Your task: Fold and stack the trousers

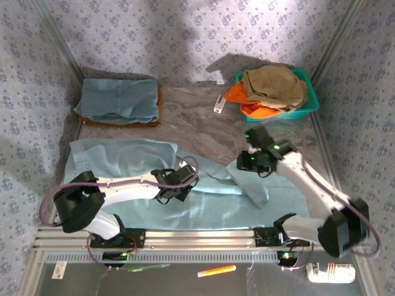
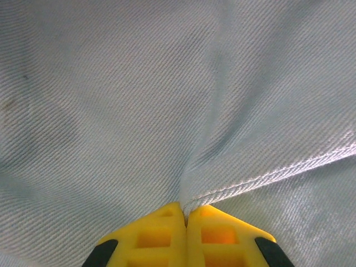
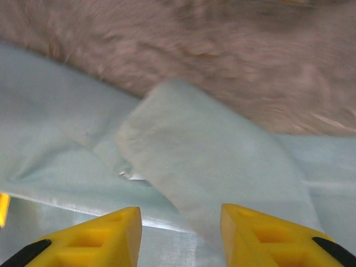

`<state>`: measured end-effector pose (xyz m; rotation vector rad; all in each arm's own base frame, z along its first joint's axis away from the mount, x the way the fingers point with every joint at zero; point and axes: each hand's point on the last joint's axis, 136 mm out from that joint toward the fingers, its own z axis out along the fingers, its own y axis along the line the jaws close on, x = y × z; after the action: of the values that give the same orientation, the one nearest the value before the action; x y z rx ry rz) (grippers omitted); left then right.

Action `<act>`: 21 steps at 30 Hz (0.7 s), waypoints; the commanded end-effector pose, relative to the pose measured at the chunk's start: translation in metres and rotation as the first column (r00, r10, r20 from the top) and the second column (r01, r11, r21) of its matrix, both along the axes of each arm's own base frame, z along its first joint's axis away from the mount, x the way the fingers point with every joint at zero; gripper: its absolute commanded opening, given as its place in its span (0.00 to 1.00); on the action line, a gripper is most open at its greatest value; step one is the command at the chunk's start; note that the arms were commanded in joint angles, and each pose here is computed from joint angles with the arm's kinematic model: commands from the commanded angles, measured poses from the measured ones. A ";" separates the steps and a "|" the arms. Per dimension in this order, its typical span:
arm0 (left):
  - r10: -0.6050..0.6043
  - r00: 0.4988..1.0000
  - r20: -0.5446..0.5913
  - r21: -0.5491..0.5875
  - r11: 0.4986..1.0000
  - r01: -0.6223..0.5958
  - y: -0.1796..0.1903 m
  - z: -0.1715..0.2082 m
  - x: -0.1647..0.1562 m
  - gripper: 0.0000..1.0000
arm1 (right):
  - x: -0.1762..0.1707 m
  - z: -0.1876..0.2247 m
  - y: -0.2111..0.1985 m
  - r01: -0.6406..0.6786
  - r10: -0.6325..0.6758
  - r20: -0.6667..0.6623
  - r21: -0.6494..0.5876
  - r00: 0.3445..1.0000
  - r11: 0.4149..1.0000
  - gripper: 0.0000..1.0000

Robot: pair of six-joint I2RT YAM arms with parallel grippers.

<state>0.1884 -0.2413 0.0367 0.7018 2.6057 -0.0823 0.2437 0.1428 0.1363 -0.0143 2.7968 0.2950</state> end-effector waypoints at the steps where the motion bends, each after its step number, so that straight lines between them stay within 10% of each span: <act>1: 0.027 1.000 -0.003 0.046 0.999 -0.027 0.009 -0.007 -0.002 0.00 | 0.006 -0.013 0.013 -0.106 0.113 0.015 -0.235 0.993 0.966 0.39; 14: 0.043 0.999 0.000 0.033 0.999 -0.043 0.009 -0.005 -0.002 0.00 | 0.019 -0.069 0.018 -0.201 0.177 -0.097 -0.385 0.979 0.901 0.54; 21: 0.045 0.999 0.009 0.044 0.998 -0.045 0.011 -0.004 -0.001 0.00 | 0.027 -0.061 0.014 -0.169 0.155 -0.069 -0.386 0.986 0.907 0.20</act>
<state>0.1900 -0.2404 0.0355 0.6609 2.6121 -0.0761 0.2642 0.1621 0.0684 -0.3498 2.8690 -0.2045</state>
